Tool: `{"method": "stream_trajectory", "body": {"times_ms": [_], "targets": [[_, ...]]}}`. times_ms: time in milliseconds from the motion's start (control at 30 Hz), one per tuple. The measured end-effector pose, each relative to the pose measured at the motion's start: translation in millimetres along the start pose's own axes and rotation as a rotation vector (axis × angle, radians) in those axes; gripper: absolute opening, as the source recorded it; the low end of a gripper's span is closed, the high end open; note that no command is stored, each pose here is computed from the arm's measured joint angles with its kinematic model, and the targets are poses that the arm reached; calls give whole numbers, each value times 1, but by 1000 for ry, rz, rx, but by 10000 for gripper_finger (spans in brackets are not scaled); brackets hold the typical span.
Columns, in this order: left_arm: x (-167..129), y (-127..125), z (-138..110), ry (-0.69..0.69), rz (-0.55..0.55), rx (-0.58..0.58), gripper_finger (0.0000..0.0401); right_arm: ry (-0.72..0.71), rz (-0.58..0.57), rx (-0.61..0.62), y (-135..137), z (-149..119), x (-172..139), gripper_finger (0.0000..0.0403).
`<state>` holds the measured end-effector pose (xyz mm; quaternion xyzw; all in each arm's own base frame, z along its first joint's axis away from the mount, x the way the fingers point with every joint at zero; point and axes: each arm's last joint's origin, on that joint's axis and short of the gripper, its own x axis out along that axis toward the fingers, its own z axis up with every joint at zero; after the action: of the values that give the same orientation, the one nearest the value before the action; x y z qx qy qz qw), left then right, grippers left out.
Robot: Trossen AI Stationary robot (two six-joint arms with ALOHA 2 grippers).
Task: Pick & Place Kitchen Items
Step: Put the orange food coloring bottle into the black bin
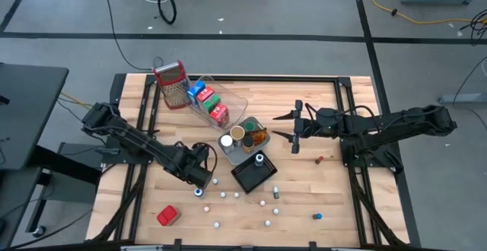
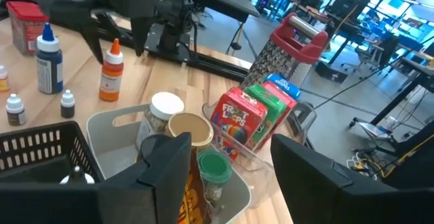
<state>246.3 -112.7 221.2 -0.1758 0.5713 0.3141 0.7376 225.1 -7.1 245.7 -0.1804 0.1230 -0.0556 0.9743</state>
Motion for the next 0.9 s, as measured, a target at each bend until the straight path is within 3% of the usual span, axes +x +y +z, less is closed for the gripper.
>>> {"method": "stream_trajectory", "body": {"times_ms": [433,900], "targets": [[30,5,-14,39,-27,-73,314,-17,-5,2,-1,2,0,214],[39,3,-14,-42,-52,-15,171,-21,-7,2,-1,2,0,214]]}}
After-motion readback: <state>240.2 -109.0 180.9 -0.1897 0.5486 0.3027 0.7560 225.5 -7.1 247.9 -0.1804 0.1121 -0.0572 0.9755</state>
